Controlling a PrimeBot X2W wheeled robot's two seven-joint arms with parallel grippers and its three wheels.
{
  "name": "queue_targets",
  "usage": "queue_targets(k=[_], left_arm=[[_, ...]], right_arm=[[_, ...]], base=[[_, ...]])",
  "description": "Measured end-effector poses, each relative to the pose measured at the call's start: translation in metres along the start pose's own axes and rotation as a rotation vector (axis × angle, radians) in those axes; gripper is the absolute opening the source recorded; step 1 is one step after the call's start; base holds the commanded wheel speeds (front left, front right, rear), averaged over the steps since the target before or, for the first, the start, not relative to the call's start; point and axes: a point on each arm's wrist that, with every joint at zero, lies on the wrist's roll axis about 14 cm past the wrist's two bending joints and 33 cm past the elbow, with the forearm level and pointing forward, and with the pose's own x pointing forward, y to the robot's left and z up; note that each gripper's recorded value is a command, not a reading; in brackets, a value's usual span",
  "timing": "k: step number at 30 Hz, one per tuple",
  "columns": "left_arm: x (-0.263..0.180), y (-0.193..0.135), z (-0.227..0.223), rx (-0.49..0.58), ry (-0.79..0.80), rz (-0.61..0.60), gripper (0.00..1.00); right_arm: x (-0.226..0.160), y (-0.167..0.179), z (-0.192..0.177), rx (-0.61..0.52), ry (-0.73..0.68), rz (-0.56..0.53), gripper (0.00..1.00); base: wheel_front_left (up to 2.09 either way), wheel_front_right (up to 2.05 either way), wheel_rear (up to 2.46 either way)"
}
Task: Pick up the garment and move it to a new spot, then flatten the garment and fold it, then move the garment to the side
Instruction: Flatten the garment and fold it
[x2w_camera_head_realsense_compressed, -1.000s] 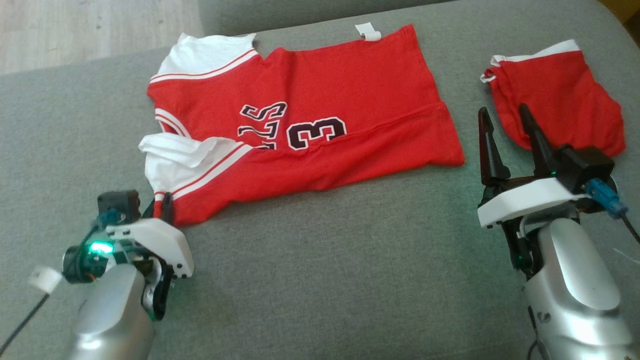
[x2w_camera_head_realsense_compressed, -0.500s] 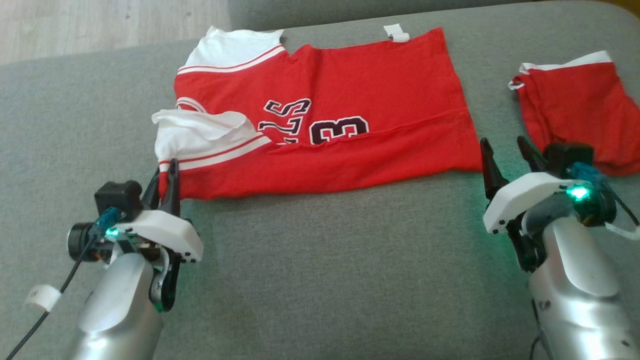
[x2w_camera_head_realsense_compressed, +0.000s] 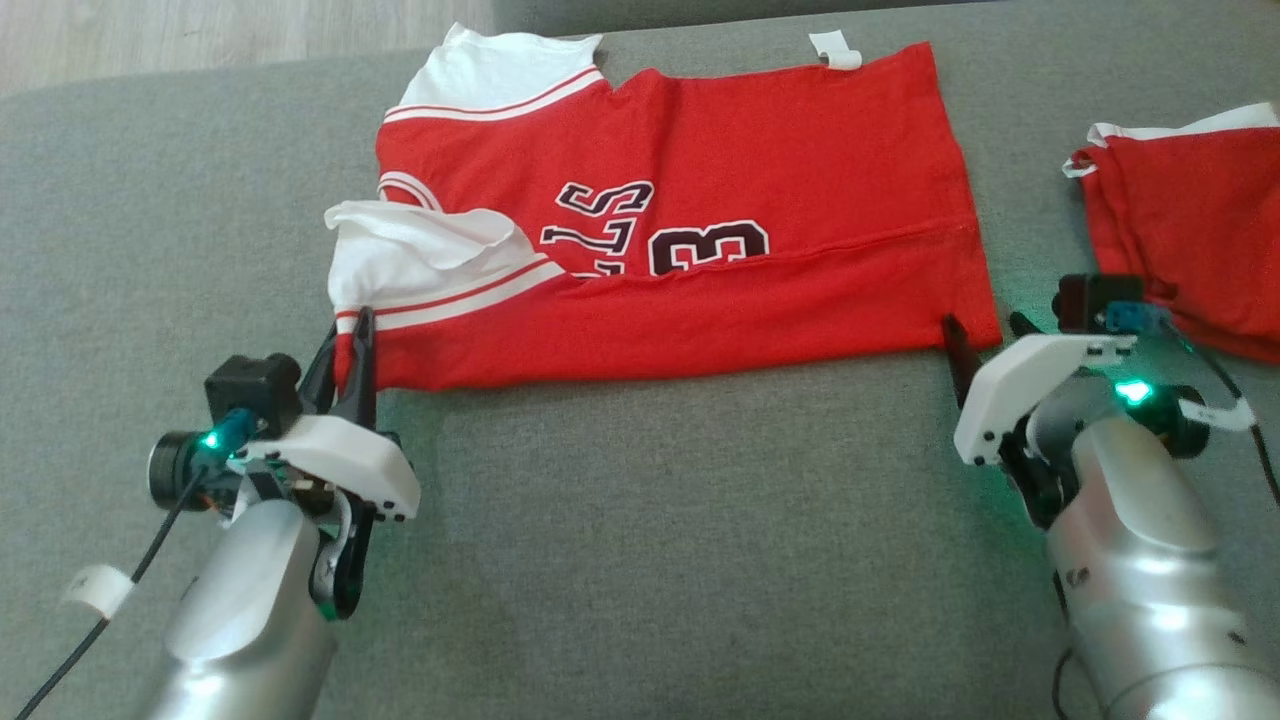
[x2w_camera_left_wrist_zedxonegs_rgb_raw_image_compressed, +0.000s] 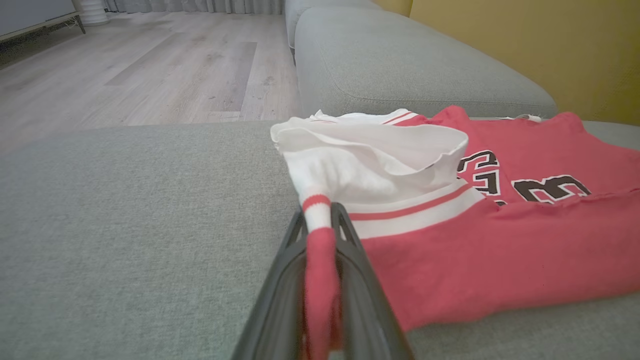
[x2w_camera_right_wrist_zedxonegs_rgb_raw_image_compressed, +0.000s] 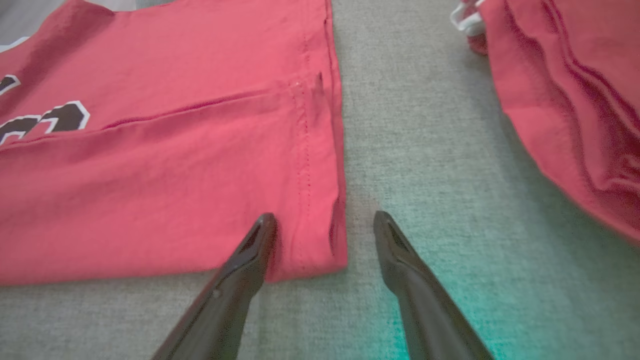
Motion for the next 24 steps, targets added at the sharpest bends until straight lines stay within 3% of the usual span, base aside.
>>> queue_targets(k=[1, 2, 13, 24], left_arm=[[0.0, -0.001, -0.001, 0.002, 0.002, -0.003, 0.0], [0.0, -0.001, -0.001, 0.003, 0.003, -0.003, 0.0], [-0.002, 0.002, 0.003, 0.02, -0.006, 0.0, 0.0], [-0.026, 0.003, -0.008, 0.026, 0.01, 0.008, 0.0]], right_arm=[[0.001, 0.001, 0.001, -0.001, 0.007, 0.003, 0.43], [0.003, 0.003, 0.003, -0.001, 0.009, 0.007, 0.0], [-0.004, 0.002, 0.025, 0.022, -0.136, 0.006, 0.0], [-0.036, -0.005, 0.008, 0.077, -0.17, -0.01, 0.0]], base=[[0.0, 0.0, 0.0], [0.0, 0.0, 0.0], [0.0, 0.0, 0.0], [0.0, 0.0, 0.0]])
